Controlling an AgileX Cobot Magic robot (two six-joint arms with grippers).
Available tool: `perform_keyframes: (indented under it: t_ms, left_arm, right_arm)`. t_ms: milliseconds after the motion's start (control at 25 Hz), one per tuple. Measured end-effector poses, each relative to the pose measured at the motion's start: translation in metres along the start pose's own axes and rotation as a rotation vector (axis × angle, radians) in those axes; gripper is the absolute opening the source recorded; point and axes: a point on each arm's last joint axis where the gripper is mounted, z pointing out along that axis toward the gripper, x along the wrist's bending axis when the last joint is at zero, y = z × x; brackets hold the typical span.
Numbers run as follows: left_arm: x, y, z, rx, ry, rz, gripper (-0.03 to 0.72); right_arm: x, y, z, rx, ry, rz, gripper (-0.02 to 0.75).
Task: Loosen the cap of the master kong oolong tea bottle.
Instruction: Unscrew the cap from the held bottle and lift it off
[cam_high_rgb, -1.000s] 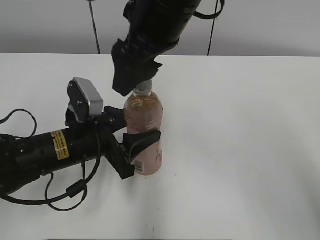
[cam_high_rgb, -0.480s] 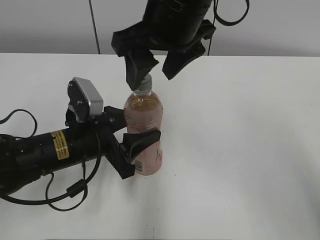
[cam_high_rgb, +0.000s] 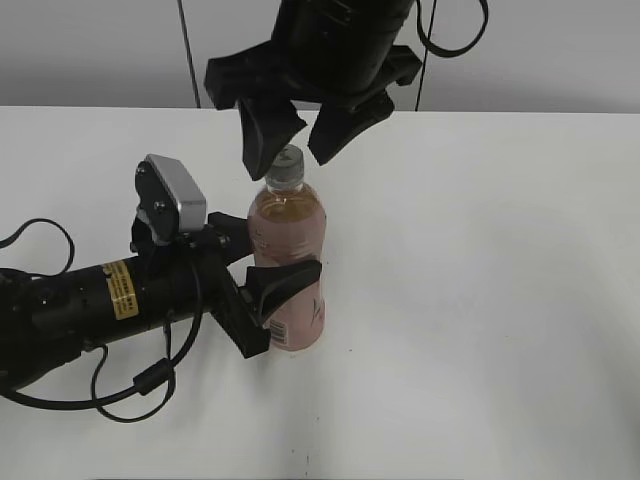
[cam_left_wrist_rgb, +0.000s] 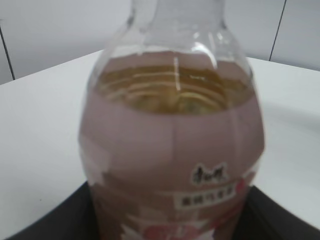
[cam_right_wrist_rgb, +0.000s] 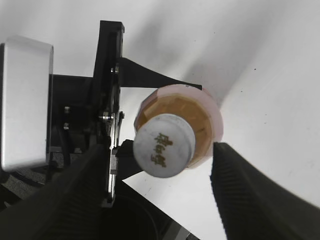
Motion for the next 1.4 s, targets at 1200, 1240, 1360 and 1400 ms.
perform_keyframes:
  t_ms: [1200, 1240, 1360, 1400]
  left_arm:
    - [0.0, 0.0, 0.0, 0.001, -0.003, 0.002, 0.393]
    - [0.0, 0.0, 0.0, 0.0, -0.005, 0.004, 0.393]
    - [-0.001, 0.0, 0.0, 0.0, -0.008, 0.008, 0.393]
    - [-0.001, 0.0, 0.0, 0.0, -0.008, 0.011, 0.393]
  right_arm:
    - [-0.003, 0.002, 0.015, 0.035, -0.013, -0.849, 0.281]
    - [-0.003, 0.002, 0.015, 0.035, -0.012, -0.971, 0.281]
    - [-0.002, 0.002, 0.014, 0.035, -0.008, -1.258, 0.281]
    - [-0.002, 0.002, 0.014, 0.034, -0.008, -1.323, 0.281]
